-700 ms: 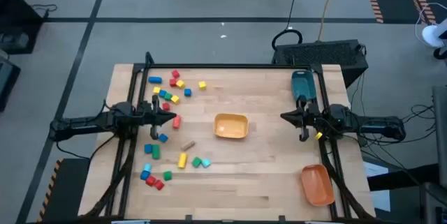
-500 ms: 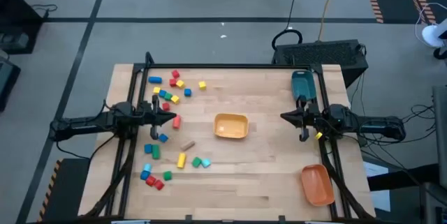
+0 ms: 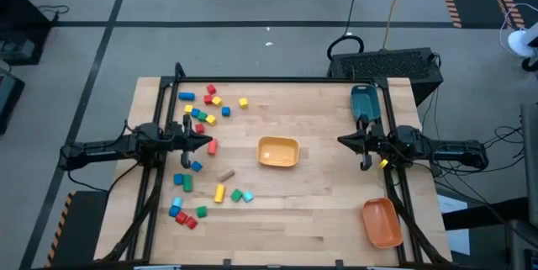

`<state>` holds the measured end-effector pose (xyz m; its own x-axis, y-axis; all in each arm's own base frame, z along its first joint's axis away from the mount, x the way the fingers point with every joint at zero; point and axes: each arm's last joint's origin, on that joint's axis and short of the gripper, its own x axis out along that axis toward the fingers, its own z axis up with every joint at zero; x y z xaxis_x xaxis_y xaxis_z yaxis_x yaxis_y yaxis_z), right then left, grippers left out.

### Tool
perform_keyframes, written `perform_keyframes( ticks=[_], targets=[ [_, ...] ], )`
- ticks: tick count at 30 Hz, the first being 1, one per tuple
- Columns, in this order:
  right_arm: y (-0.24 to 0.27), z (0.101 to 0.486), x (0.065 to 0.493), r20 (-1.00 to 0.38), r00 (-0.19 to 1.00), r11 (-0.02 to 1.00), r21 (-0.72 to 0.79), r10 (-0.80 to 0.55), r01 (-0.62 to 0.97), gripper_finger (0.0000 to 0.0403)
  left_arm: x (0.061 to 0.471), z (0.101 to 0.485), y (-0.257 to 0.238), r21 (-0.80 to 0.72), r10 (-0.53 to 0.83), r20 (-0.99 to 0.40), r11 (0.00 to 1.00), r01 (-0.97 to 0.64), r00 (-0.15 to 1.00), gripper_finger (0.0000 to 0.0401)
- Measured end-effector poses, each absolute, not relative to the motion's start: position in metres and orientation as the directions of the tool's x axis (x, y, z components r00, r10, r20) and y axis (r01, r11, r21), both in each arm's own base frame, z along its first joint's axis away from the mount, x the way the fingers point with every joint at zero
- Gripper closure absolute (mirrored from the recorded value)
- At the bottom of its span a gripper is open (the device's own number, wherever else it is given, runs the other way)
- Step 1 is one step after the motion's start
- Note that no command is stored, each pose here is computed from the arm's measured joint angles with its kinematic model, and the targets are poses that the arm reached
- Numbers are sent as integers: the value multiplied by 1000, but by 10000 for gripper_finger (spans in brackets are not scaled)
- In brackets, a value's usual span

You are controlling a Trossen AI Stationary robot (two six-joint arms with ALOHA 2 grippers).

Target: Sort blocks by size

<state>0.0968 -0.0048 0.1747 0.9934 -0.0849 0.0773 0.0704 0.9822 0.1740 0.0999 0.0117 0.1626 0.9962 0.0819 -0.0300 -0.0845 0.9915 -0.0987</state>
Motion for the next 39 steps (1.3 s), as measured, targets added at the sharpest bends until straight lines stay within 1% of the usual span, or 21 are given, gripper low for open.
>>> perform_keyframes(
  ticks=[24, 32, 36, 39],
  targets=[
    [-5, 175, 97, 79, 993, 982, 174, -85, 71, 403, 100, 162, 12, -99, 82, -30, 992, -85, 996, 395],
    [-5, 179, 96, 119, 989, 982, 176, -86, 64, 403, 100, 163, 12, -98, 82, -27, 992, -84, 996, 395],
    [-5, 184, 96, 175, 981, 983, 177, -86, 55, 403, 100, 163, 12, -39, 82, -26, 996, -83, 996, 395],
    [-5, 185, 96, 180, 980, 983, 177, -84, 52, 403, 100, 163, 12, -21, 82, -27, 996, -83, 996, 395]
  ],
)
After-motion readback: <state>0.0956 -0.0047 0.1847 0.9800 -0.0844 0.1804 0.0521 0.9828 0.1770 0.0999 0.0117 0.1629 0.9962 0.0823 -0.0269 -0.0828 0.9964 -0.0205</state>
